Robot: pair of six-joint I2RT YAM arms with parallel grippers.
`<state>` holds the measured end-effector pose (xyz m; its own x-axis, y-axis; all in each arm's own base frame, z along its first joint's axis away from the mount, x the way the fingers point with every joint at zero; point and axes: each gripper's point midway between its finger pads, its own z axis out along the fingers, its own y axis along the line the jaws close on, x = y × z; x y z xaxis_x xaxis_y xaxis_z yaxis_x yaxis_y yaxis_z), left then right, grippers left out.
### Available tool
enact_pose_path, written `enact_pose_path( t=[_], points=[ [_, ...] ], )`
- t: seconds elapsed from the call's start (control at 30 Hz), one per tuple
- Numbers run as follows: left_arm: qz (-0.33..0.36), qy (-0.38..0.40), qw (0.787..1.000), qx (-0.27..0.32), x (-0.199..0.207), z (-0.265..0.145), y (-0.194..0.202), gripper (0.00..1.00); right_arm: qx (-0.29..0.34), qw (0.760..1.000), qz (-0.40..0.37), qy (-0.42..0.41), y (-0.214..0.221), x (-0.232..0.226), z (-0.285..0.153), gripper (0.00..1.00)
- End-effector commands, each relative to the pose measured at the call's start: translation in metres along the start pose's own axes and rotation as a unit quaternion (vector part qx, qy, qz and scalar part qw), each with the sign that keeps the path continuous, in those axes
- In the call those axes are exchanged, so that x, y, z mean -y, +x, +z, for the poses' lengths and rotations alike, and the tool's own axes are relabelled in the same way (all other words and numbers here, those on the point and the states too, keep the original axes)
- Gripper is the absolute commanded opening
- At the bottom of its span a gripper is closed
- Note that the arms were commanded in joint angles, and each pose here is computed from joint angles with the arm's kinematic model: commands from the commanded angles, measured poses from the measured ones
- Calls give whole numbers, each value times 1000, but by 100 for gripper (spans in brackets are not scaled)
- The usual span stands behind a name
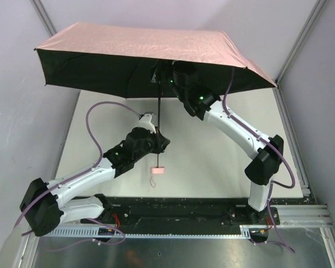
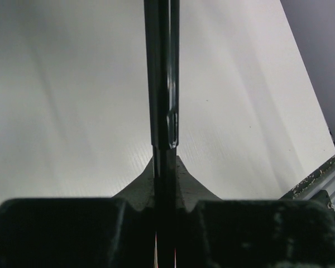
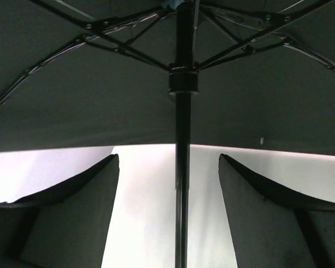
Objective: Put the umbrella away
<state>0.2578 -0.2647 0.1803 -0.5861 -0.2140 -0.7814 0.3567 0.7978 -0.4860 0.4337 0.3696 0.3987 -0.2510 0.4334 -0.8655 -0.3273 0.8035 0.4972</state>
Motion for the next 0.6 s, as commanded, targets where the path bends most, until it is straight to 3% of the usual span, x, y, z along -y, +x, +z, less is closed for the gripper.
enact_pose_path(
  t=[0.0, 0.3, 0.57],
  points=[
    [14, 20, 998, 51, 21, 4, -34, 0, 40, 994, -67, 76, -7, 17, 15, 71],
    [13, 25, 999, 47, 22, 1, -29, 0, 100, 977, -133, 129, -31, 15, 41, 59],
    [12, 12, 998, 56, 13, -6, -26, 0, 152, 969, -143, 130, -56, 6, 48, 55]
  ],
)
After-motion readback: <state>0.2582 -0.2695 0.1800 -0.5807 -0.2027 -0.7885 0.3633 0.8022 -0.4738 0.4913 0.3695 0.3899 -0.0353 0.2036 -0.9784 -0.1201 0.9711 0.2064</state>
